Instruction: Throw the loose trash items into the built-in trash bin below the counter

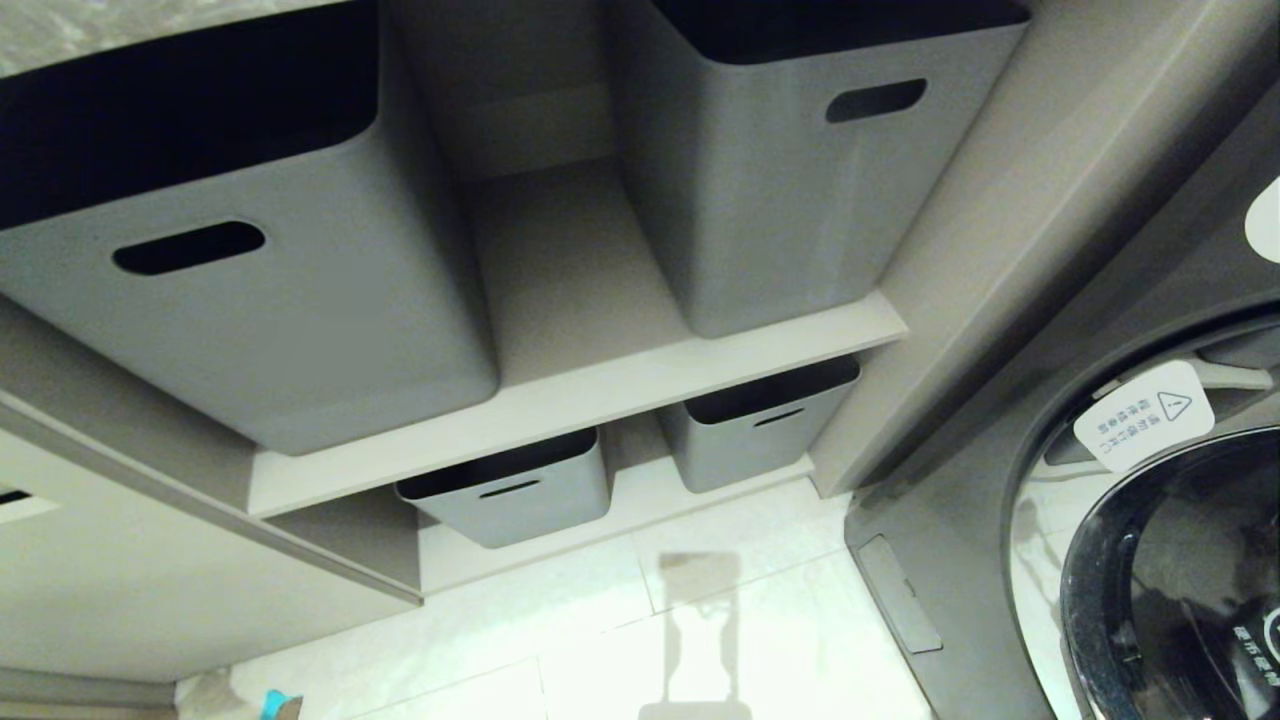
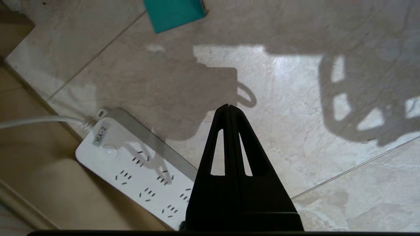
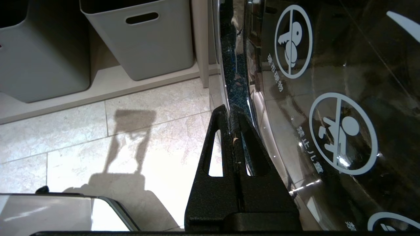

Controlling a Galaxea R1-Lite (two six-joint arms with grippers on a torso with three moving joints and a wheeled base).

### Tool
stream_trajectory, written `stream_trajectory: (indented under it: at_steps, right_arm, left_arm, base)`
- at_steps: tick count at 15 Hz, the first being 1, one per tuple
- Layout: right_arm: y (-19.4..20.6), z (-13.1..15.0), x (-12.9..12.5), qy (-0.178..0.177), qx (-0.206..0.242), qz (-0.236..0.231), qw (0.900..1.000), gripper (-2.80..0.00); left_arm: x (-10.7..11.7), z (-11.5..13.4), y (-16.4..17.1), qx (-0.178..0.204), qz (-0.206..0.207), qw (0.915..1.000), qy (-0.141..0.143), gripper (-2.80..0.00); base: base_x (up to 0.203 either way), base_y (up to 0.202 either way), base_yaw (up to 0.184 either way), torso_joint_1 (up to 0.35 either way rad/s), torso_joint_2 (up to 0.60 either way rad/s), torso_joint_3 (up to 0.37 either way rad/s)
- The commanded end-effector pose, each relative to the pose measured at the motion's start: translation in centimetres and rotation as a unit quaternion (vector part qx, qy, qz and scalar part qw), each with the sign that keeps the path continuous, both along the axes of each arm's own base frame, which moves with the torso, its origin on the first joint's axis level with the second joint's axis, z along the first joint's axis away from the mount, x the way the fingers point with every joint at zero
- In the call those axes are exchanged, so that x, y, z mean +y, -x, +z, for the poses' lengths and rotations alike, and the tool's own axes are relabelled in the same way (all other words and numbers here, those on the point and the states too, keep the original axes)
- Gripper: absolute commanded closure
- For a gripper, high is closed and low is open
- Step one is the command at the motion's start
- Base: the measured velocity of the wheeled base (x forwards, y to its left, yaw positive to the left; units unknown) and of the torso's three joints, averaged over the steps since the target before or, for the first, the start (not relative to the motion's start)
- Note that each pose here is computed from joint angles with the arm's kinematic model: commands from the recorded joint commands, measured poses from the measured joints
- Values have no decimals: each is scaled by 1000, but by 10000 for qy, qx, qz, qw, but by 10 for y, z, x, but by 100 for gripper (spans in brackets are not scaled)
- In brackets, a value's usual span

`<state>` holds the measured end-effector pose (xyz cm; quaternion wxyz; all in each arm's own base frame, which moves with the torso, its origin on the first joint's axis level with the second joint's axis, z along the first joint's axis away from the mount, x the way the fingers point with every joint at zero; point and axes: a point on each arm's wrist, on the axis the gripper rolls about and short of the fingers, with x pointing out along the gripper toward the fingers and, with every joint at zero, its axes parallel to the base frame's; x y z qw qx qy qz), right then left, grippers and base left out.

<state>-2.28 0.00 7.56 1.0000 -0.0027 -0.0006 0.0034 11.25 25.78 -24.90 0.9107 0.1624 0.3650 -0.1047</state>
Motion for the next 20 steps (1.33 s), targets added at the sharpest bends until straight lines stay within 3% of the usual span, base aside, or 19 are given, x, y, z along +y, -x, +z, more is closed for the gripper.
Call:
stream_trajectory:
  at_steps: [1,6,9,11,15,18,20]
  right_arm:
    - [0,0,0,4,-8,4,10000,0]
    - [0,0,0,4,-10,4,10000,0]
    - [0,0,0,4,-10,4,10000,0]
    - [0,0,0,4,-9,4,10000,0]
    - [0,0,0,4,-10,4,10000,0]
    - [0,0,0,4,-10,4,10000,0]
    - [0,0,0,4,-3,4,10000,0]
  left_arm:
    - [-6,-4,-4,-18,-126,9999,58,0]
    - [-8,-4,-15,-180,-280,9994,104,0]
    - [-7,-4,-28,-237,-243,9991,270,0]
    - [0,-4,-38,-320,-323,9989,136,0]
    - [-3,-5,-43,-295,-323,9987,254,0]
    - [6,-5,-64,-427,-410,9982,115,0]
    - [3,-5,-72,-430,-449,9979,189,0]
  base:
    - [0,0,0,0,0,0]
    - [0,0,0,0,0,0]
    - [0,0,0,0,0,0]
    - [0,0,0,0,0,0]
    - [0,0,0,0,0,0]
    - [0,0,0,0,0,0]
    - [0,0,0,0,0,0]
